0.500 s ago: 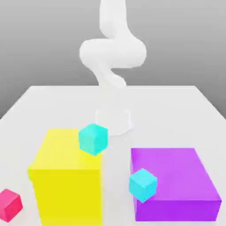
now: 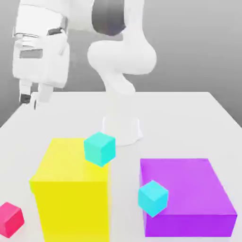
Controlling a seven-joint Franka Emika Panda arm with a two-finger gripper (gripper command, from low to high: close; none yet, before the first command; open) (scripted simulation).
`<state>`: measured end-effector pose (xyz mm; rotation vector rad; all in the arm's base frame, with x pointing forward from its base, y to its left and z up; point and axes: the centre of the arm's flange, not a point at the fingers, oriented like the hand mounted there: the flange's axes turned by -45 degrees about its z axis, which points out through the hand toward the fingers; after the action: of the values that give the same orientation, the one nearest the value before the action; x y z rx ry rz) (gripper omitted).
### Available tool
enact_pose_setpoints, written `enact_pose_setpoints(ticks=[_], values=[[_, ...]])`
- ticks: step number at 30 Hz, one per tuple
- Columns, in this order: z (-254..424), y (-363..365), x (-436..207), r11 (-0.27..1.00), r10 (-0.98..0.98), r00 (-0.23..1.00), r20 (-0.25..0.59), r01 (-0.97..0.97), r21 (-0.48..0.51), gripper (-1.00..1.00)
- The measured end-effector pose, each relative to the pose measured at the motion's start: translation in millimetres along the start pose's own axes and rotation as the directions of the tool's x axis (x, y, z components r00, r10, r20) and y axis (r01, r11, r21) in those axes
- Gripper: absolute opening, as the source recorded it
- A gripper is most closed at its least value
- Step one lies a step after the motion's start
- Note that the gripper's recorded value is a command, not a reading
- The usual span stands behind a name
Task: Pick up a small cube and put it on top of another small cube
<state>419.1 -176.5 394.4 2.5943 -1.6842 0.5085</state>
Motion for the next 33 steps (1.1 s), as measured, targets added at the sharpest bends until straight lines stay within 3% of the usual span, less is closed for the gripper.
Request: enact_pose_setpoints(ticks=[6, 11, 18, 19, 26, 33], values=[[97, 76, -4, 0.922, 0.371, 0.926, 0.072, -0.358, -0.15, 0.0], [160, 148, -25, 0.732, 0.661, 0.746, 0.078, -0.619, -0.284, 0.0], [228, 166, -52, 0.692, 0.702, 0.708, 0.079, -0.652, -0.309, 0.0], [233, 167, -53, 0.692, 0.702, 0.708, 0.079, -0.652, -0.31, -1.0], [232, 167, -53, 0.692, 0.702, 0.708, 0.079, -0.653, -0.308, -1.0], [176, 150, -37, 0.707, 0.686, 0.723, 0.083, -0.635, -0.312, -1.0]])
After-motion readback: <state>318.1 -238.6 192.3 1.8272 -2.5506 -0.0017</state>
